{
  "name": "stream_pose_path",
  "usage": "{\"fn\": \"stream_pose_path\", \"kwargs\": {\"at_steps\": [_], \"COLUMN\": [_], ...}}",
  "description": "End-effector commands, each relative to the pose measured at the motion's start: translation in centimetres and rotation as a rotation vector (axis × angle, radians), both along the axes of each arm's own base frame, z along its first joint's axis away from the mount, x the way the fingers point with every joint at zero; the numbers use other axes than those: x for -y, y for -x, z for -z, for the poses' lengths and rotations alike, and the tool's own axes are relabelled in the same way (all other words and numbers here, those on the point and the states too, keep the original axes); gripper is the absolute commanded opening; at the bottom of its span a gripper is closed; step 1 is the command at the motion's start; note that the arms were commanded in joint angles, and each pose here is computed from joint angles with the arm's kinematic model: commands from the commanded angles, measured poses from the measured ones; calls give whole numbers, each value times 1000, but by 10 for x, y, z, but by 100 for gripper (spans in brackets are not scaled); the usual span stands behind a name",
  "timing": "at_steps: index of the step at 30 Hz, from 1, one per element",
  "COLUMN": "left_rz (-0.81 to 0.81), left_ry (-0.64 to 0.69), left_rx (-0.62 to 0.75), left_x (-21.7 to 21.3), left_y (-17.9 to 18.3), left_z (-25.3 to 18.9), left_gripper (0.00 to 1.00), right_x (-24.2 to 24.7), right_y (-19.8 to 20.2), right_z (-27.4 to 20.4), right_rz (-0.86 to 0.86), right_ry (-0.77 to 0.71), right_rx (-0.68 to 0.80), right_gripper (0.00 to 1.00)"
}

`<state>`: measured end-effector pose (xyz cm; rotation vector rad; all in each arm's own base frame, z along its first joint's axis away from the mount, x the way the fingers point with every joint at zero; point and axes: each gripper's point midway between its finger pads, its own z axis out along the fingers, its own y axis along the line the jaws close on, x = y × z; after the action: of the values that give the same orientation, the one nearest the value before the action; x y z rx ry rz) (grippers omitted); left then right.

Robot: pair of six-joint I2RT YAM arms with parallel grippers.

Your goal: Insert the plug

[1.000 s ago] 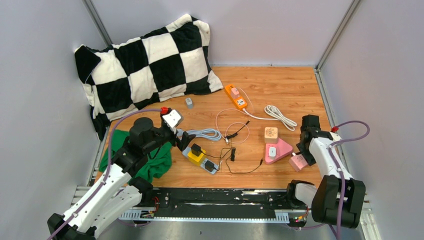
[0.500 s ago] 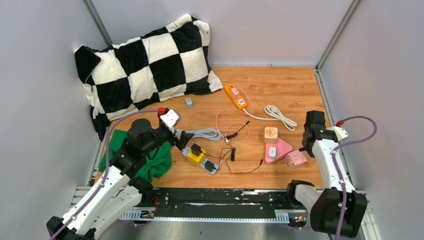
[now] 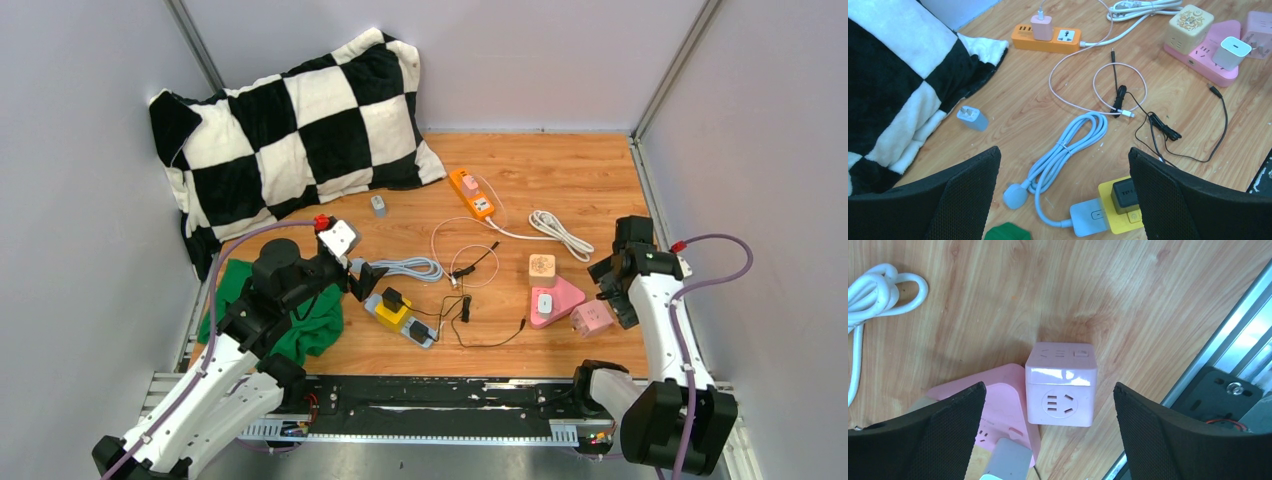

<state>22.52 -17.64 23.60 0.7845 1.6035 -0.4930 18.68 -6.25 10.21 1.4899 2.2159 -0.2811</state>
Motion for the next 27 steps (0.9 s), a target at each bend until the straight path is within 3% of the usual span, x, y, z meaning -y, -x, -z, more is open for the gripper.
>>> {"fn": "stream_pose_path", "kwargs": {"at_steps": [1,10,20,27], "left_rz": [21,23,13,18], "left_ry": [8,9,5,5], "left_rx": [-5,-2,-8,-7], "left_x": [3,3,2,2], "left_y": [5,6,5,5], "left_z": [2,2,3,3], "left_gripper": [100,100,100,100], "right_x": [-14,-21,-10,-8], "right_y": [15,26,30,33], "right_z": [18,46,55,44], "right_rz": [59,122,146,166], "right_ry": [-96,-144,-79,-70], "right_rx": [-60,-155,-122,-120], "right_gripper": [96,95,76,83]}}
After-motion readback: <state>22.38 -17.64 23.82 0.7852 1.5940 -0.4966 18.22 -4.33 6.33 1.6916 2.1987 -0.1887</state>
